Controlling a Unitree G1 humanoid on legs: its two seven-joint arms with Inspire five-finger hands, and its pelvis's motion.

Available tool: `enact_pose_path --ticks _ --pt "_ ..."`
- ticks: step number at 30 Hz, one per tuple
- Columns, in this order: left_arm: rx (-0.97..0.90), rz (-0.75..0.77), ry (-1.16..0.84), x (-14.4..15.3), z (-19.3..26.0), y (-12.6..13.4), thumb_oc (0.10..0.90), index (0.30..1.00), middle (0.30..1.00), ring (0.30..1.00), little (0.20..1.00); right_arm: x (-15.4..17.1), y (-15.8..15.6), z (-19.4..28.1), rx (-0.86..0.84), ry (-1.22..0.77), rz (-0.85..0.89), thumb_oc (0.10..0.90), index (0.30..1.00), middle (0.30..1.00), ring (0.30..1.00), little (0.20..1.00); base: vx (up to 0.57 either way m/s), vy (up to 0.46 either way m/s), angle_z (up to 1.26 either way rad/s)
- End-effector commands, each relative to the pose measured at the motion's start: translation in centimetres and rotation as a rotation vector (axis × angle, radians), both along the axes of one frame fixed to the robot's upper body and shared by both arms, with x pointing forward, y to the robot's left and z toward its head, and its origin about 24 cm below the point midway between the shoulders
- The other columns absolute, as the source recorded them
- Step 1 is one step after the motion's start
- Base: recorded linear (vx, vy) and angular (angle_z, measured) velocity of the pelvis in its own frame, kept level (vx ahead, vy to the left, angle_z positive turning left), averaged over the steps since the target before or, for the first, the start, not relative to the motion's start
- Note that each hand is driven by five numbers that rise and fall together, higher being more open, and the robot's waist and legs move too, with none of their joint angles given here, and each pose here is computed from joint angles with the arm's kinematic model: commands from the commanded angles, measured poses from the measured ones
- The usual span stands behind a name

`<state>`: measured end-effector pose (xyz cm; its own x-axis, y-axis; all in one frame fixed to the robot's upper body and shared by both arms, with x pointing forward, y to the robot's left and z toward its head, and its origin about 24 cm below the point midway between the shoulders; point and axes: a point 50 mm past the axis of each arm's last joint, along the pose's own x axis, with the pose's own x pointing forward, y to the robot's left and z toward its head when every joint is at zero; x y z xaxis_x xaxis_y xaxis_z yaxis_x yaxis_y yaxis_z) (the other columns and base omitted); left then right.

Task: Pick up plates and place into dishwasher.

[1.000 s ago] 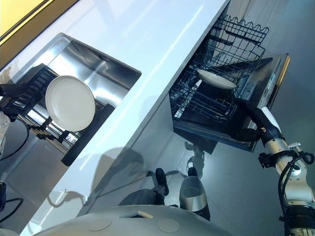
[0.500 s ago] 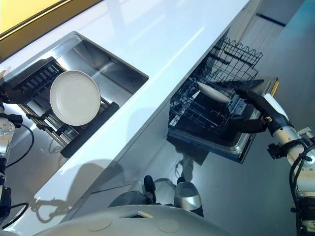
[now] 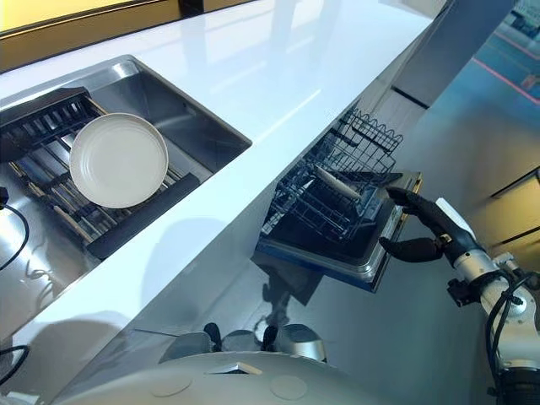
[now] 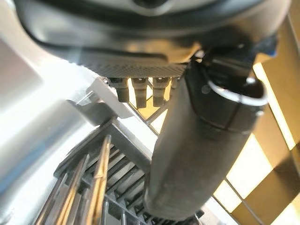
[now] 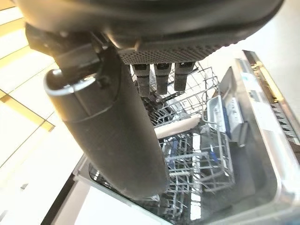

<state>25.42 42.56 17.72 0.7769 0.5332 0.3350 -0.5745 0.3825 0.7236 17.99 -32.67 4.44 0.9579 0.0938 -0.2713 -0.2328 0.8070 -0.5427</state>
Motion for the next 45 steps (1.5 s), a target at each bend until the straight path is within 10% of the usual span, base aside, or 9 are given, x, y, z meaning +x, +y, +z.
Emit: enact_pose_path --ticks 1,26,45 --pt "0.150 -0.042 -0.105 -0.7 4.6 -0.1 0.800 0.900 0.900 0.900 0.900 1.7 -1.0 4.4 0.008 -0.262 -0.031 0.800 0.900 0.900 0.900 0.900 -0.05 -0.112 0.02" --pt "0.230 -0.196 -0.547 1.6 13.1 -5.6 0.800 0.900 0.900 0.900 0.900 4.5 2.6 2.4 0.165 -0.367 -0.114 0.800 0.900 0.900 0.900 0.900 -0.11 -0.072 0.01" --pt "0.147 -0.129 -0.569 1.1 6.1 -4.6 0.800 0.900 0.900 0.900 0.900 4.6 5.3 2.3 0.248 -0.360 -0.036 0.800 0.900 0.900 0.900 0.900 -0.05 0.039 0.01"
